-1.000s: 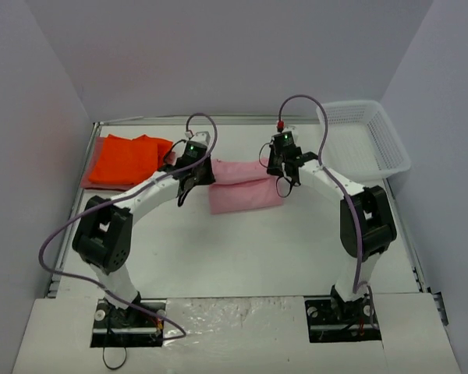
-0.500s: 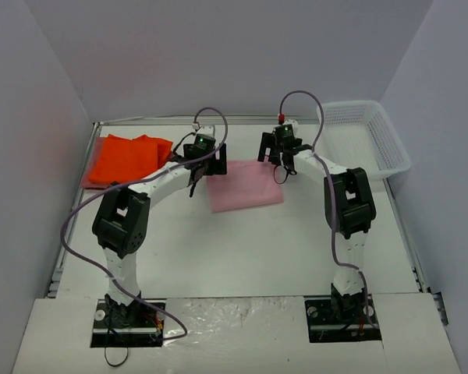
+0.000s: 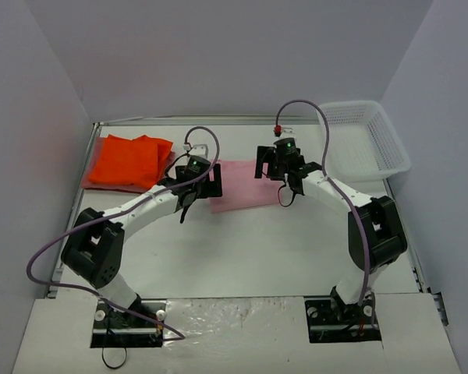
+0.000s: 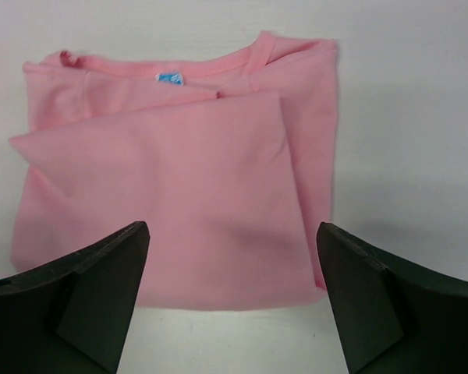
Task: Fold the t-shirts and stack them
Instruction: Fold the long partially folded tshirt into a neat square, then put the neatly folded tshirt into the corner of the board with the left arm
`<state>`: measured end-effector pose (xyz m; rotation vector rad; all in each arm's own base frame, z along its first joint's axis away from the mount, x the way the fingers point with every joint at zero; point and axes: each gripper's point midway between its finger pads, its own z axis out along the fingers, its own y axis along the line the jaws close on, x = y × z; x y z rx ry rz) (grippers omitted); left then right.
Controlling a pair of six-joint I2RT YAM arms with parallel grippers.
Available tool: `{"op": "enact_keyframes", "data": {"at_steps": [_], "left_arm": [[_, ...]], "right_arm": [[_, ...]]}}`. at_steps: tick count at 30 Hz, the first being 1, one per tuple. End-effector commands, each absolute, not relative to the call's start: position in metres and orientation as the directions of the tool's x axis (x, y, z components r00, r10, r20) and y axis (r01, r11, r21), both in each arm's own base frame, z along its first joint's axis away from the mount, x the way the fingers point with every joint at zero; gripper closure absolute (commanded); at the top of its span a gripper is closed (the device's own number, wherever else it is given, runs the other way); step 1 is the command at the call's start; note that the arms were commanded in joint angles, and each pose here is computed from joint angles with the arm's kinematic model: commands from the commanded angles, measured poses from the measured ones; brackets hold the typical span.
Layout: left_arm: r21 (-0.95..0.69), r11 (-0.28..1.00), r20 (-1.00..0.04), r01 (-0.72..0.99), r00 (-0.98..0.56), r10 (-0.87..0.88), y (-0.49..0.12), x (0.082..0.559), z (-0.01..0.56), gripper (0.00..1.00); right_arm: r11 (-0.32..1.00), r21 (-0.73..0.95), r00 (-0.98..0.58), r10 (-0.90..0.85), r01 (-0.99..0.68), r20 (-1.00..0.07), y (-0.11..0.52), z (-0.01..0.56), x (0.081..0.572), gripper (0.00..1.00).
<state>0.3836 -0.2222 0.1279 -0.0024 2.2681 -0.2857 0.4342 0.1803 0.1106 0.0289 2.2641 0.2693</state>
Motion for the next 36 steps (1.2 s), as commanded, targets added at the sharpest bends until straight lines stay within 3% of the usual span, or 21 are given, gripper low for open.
{"op": "enact_keyframes", "data": {"at_steps": [1,6,13,31,36], "left_arm": [[-0.242,0.970,-0.712,0.012,-0.681,-0.170,-0.208,0.366,0.128,0.16],[-0.255,0.963,-0.678,-0.090,-0.693,-0.245,-0.181,0.343,0.117,0.16],[-0.294,0.933,-0.667,-0.207,-0.655,-0.355,-0.147,0.327,0.120,0.16],[-0.360,0.892,-0.634,-0.273,-0.630,-0.448,-0.110,0.312,0.114,0.16],[-0.365,0.887,-0.629,-0.282,-0.627,-0.459,-0.103,0.310,0.111,0.16]], "right_arm": [[0.964,0.194,-0.626,0.038,-0.184,-0.779,0.207,0.129,0.408,0.15],[0.938,0.167,-0.633,-0.067,-0.302,-0.771,0.244,0.127,0.376,0.22],[0.906,0.159,-0.644,-0.148,-0.393,-0.750,0.278,0.114,0.355,0.59],[0.826,0.082,-0.630,-0.356,-0.557,-0.690,0.364,0.063,0.333,0.61],[0.822,0.061,-0.619,-0.375,-0.566,-0.690,0.373,0.059,0.337,0.56]]}}
